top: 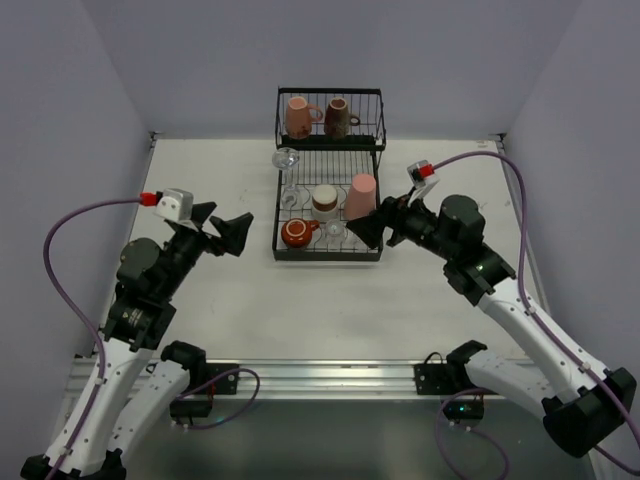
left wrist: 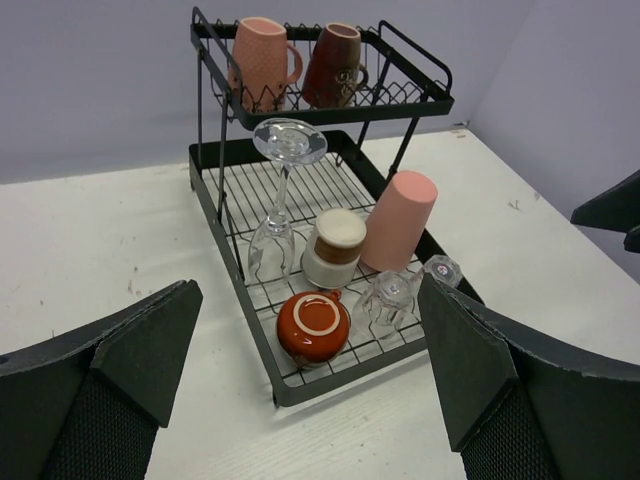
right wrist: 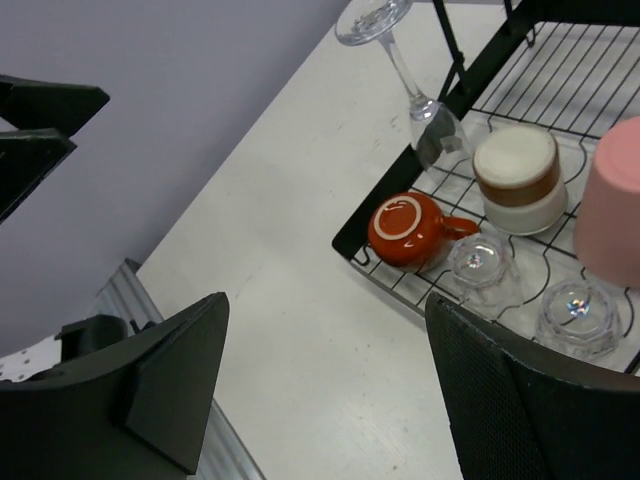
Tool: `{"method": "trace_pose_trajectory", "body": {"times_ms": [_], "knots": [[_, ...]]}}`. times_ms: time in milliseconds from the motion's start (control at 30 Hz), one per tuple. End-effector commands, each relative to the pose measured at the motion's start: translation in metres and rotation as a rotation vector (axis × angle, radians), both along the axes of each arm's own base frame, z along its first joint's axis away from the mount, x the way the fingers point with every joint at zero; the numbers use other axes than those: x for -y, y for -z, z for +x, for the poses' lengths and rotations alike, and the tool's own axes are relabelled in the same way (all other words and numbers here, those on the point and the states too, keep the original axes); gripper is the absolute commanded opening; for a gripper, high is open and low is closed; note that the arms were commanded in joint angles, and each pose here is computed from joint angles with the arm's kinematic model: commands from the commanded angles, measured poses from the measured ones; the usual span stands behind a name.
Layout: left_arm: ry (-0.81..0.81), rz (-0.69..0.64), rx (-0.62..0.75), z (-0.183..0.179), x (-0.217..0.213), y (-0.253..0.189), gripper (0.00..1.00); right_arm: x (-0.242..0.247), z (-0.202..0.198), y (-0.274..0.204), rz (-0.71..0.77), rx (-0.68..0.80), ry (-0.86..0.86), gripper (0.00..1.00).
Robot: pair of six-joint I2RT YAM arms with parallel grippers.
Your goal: Unload the cups from the dish rack
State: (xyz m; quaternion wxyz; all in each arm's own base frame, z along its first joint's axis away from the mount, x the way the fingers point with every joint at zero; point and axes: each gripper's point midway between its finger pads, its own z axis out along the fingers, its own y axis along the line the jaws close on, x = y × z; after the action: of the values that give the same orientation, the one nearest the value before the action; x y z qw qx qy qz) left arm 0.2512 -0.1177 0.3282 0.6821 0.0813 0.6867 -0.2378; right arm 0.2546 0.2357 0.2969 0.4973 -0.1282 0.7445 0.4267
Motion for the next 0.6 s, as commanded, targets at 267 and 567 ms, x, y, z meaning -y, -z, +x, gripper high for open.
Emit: {"method": "trace_pose_trajectory", "body": {"times_ms": [267,567], "knots": [[-0.06,-0.023,0.024,-0.002,-0.012,-0.009,1.0,0.012,0.064,0.017,-0.207,-0.032,0.266,0.83],[-0.11,-0.015,-0.022,-0.002,-0.02,0.008,1.0,0.044,0.148,0.038,-0.377,-0.073,0.551,0.89]]}}
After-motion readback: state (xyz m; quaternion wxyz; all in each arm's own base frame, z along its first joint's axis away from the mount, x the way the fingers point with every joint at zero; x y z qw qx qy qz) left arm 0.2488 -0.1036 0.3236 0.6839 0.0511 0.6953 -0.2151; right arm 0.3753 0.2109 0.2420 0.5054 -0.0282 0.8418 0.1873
